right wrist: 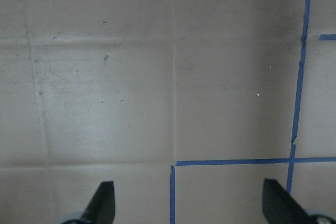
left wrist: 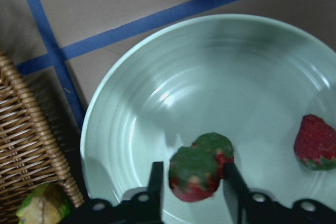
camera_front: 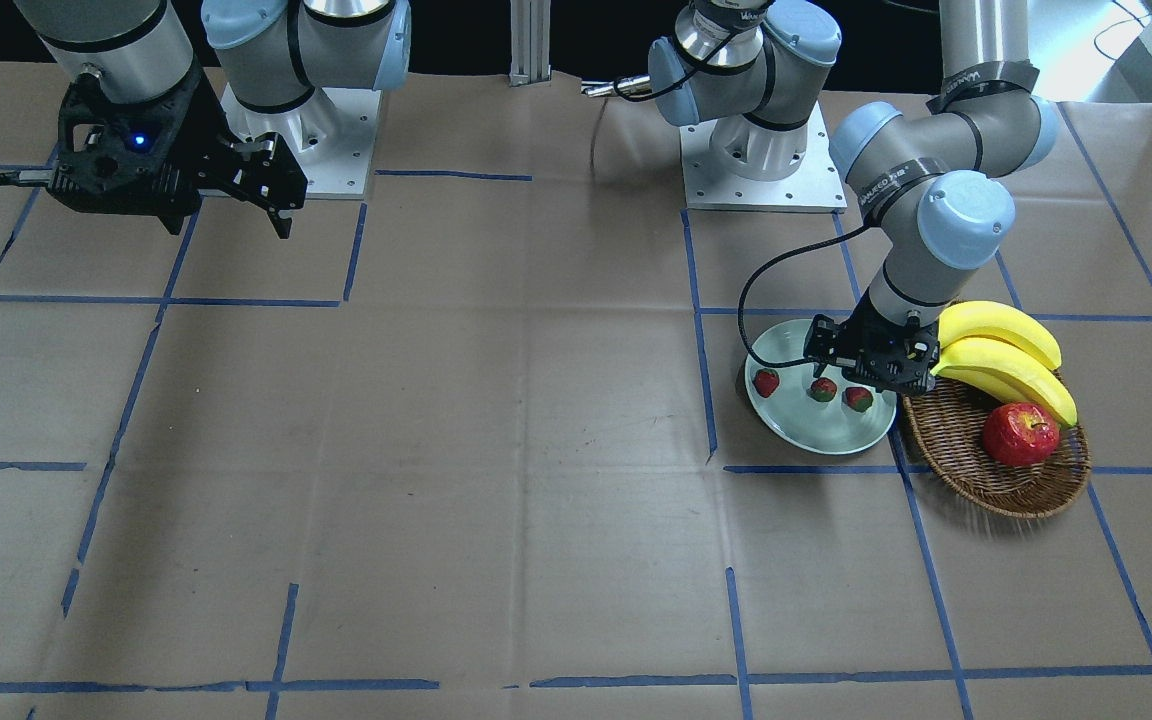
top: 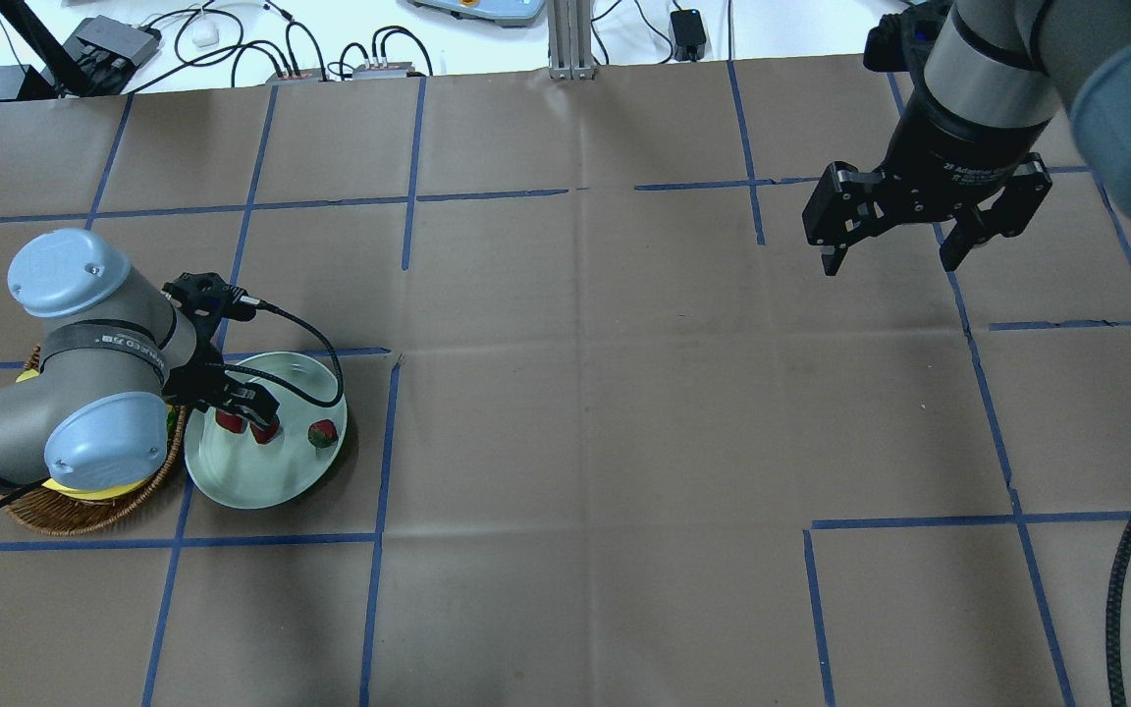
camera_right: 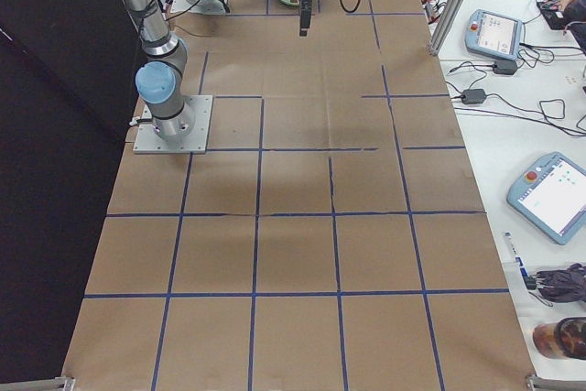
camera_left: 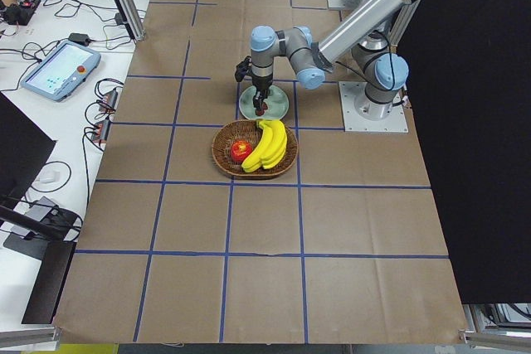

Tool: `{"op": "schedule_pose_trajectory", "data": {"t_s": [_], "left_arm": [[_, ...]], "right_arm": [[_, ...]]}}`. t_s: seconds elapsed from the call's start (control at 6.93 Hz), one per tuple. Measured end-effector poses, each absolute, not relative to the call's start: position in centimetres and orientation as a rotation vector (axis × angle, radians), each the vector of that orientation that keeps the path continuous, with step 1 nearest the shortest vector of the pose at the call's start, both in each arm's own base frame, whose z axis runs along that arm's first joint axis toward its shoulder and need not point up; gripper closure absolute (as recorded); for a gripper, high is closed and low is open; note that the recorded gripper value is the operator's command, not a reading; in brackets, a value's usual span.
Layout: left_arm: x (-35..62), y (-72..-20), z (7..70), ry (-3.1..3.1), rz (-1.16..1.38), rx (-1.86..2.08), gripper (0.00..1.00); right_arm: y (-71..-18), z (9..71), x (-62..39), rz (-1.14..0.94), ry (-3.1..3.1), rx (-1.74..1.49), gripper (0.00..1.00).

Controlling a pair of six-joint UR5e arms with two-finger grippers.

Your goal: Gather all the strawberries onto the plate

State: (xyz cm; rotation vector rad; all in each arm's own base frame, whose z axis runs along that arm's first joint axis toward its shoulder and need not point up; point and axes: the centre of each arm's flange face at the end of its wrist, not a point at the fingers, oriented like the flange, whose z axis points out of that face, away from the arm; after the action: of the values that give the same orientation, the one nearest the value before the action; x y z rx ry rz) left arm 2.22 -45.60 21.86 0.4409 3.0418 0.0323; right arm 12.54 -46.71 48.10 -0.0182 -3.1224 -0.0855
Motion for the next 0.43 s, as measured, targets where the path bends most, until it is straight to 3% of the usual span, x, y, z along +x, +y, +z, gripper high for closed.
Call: {"op": "schedule_pose_trajectory", "data": {"t_s": [0.43], "left_arm": [[-0.9, -45.5, 24.6, 3.031, -0.012, 0.382, 0.01]], "right_arm": [[-46.7, 48.1, 12.6, -0.084, -3.121, -0.017, 0.00]]}}
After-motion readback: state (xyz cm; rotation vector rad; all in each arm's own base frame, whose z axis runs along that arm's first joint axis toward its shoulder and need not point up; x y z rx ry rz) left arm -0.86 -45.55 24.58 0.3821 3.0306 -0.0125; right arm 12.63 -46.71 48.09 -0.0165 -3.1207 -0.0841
